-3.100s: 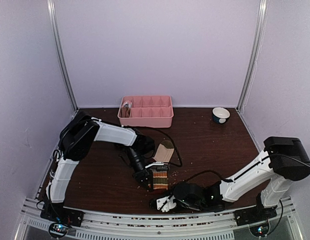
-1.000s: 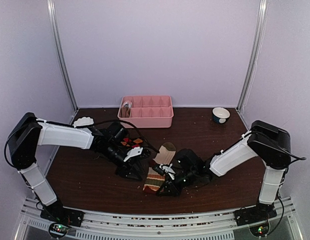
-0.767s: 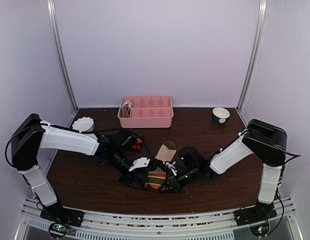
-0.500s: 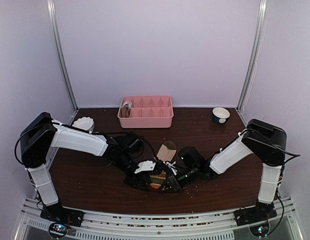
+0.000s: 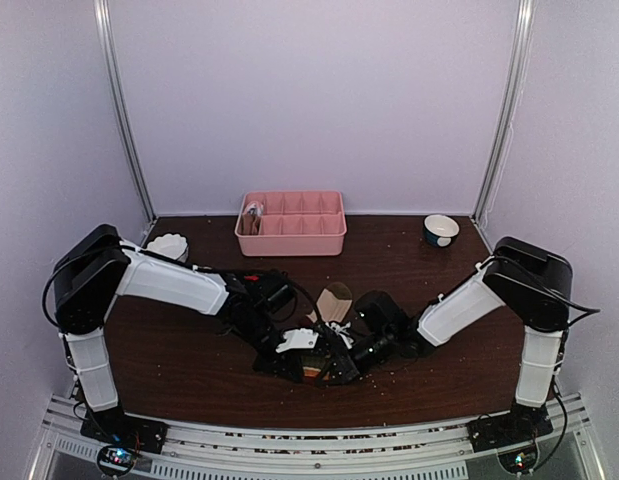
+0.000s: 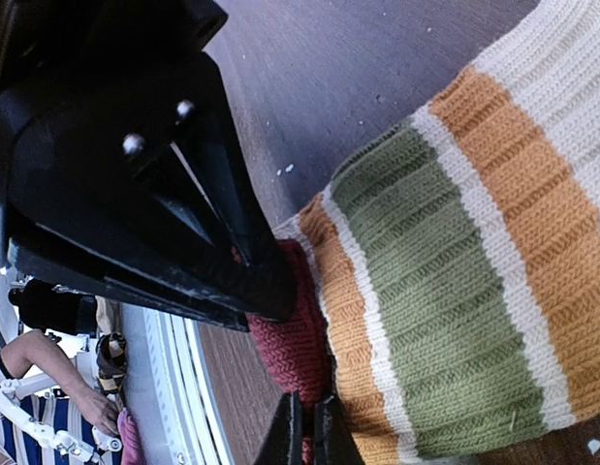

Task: Roll the socks
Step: Roll the sock at the center of the board.

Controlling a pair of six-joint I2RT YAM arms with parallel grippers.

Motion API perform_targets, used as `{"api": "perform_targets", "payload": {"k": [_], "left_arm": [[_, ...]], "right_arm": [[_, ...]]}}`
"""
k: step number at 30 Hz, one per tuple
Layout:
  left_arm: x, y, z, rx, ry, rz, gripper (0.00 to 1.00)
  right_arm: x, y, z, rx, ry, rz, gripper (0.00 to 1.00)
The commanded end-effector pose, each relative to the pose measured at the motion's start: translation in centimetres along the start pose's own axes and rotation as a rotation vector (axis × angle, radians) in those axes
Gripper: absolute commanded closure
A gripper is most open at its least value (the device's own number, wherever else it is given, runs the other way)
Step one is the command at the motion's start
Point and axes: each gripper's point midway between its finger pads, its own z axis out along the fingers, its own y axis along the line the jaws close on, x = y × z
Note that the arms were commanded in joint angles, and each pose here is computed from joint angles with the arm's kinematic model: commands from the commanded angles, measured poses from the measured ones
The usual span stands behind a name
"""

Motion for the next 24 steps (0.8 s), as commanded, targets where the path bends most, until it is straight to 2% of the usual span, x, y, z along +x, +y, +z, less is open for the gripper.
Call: {"api": "perform_targets", "payload": {"k": [1, 3, 5, 9, 11, 14, 20, 24], "left_arm": [[0.5, 0.7, 0.6, -0.001, 0.038, -0.055, 0.95], [0.9, 1.7, 0.6, -0.006, 0.03, -0.122, 0.99], [1.2, 2.6, 0.5, 0.002, 0.014, -0.196, 1.0], [2.3, 4.0, 0.8, 0.055, -0.005, -0.349, 1.0], [2.5, 4.2, 0.9, 0.098, -0.016, -0.407, 1.0], [2.7, 3.7, 1.3, 0.175, -0.015, -0.465, 1.0], [1.7, 2.2, 1.2, 0.327, -0.025, -0.512, 1.0], [1.5, 0.8, 0.7, 0.402, -0.027, -0.543, 1.0]], "right_arm": [[3.3, -4.8, -0.4, 0.173, 0.065, 0.158, 1.0], [3.2, -4.8, -0.7, 0.18, 0.048, 0.149, 0.98], [3.0, -4.7, -1.1, 0.189, 0.02, 0.134, 0.87], [2.8, -4.6, -2.1, 0.212, -0.052, 0.103, 0.76], [2.3, -4.1, -2.6, 0.203, -0.101, 0.083, 0.74], [1.9, -3.3, -3.5, 0.188, -0.171, 0.058, 0.69], [1.2, -2.7, -5.8, 0.236, -0.28, -0.032, 0.66], [0.8, -2.4, -8.1, 0.344, -0.374, -0.146, 0.55]]}}
